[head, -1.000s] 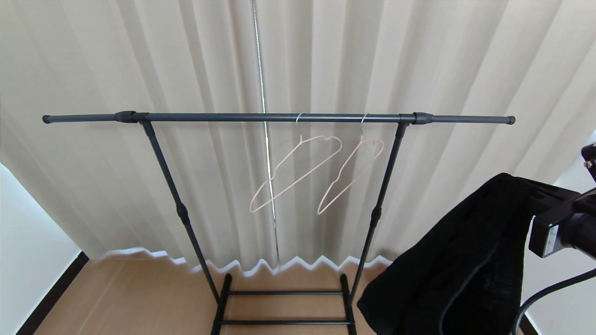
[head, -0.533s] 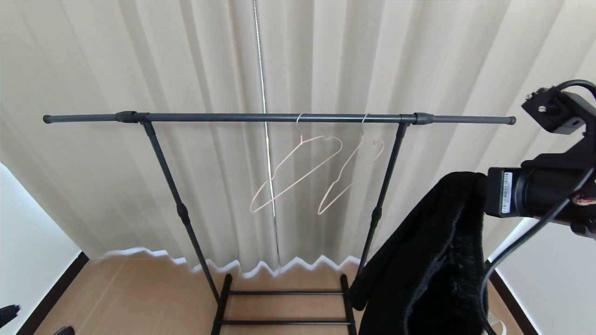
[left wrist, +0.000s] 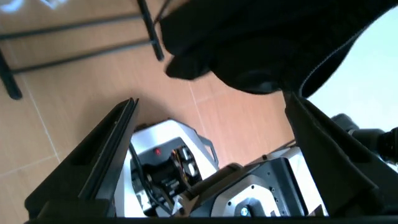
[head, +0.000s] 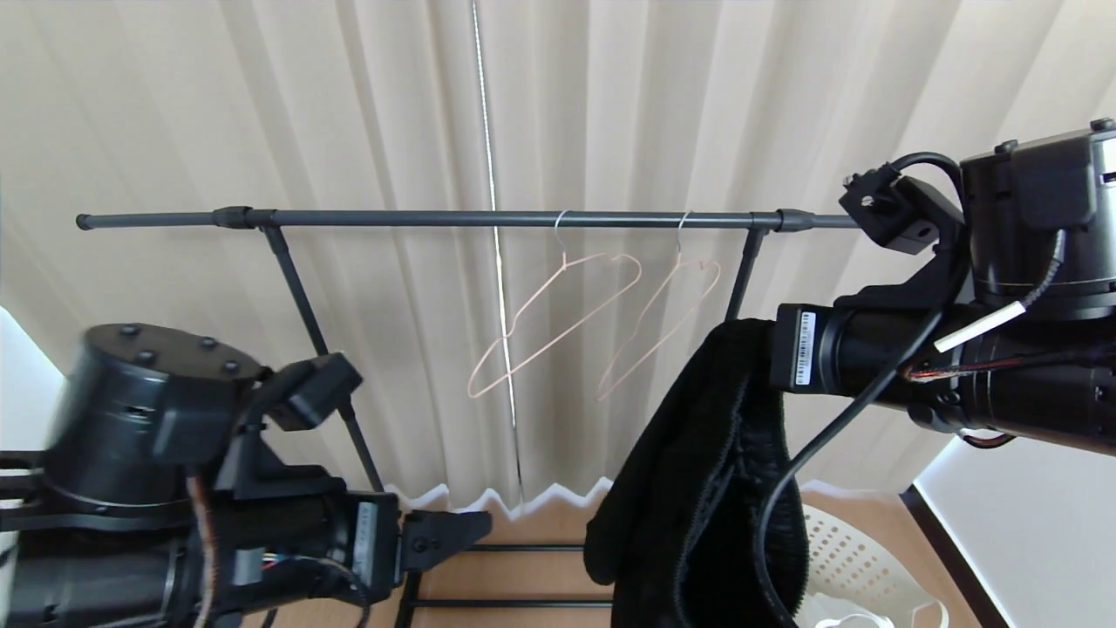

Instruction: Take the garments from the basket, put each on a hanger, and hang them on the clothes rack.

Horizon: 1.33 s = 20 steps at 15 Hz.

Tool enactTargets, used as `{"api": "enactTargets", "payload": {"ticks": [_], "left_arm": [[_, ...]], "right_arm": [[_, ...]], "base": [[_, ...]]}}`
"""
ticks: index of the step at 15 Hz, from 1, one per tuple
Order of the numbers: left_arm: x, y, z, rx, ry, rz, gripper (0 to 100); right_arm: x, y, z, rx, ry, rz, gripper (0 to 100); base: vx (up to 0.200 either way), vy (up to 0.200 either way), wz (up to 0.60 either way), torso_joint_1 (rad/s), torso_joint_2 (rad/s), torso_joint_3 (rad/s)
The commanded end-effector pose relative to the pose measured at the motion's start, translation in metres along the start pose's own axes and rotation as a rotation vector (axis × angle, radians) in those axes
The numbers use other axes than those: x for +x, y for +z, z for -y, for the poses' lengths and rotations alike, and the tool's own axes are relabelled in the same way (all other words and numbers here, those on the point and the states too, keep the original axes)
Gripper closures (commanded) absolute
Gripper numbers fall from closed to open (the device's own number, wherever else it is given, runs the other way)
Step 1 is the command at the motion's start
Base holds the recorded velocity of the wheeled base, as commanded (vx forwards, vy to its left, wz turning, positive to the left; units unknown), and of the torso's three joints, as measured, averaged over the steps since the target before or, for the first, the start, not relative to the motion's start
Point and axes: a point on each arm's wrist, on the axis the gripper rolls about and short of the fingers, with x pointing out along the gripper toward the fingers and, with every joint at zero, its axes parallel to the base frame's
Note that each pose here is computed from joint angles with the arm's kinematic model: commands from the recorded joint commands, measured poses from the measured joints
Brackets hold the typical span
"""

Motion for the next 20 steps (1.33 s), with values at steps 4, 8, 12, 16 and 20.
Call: {"api": "enactTargets", "payload": {"ticks": [4, 8, 12, 16, 20], "left_arm": [[0.065, -0.01, 0.03, 0.074, -0.047, -0.128, 0], [0.091, -0.025, 0.052, 0.135, -0.108, -0.145, 0], [0.119, -0.028, 0.055, 0.125, -0.056, -0.151, 0], [0.133, -0.03, 0.046, 0.092, 0.073, -0.126, 0], [0.132, -0.042, 0.026, 0.084, 0.166, -0.154, 0]], "right_arm": [[0.023, -0.01, -0.018, 0.003, 0.034, -0.029, 100], [0.027, -0.008, -0.038, 0.087, 0.08, -0.028, 100], [0.022, -0.008, -0.041, 0.087, 0.096, -0.026, 100], [0.012, -0.004, -0.038, 0.091, 0.094, -0.004, 100], [-0.001, 0.012, -0.023, 0.108, 0.071, 0.057, 100]], "base": [[0.0, 0.0, 0.0, 0.0, 0.0, 0.0], [0.0, 0.0, 0.0, 0.0, 0.0, 0.0], [0.0, 0.0, 0.0, 0.0, 0.0, 0.0], [0.0, 0.0, 0.0, 0.0, 0.0, 0.0], [0.0, 0.0, 0.0, 0.0, 0.0, 0.0]]}}
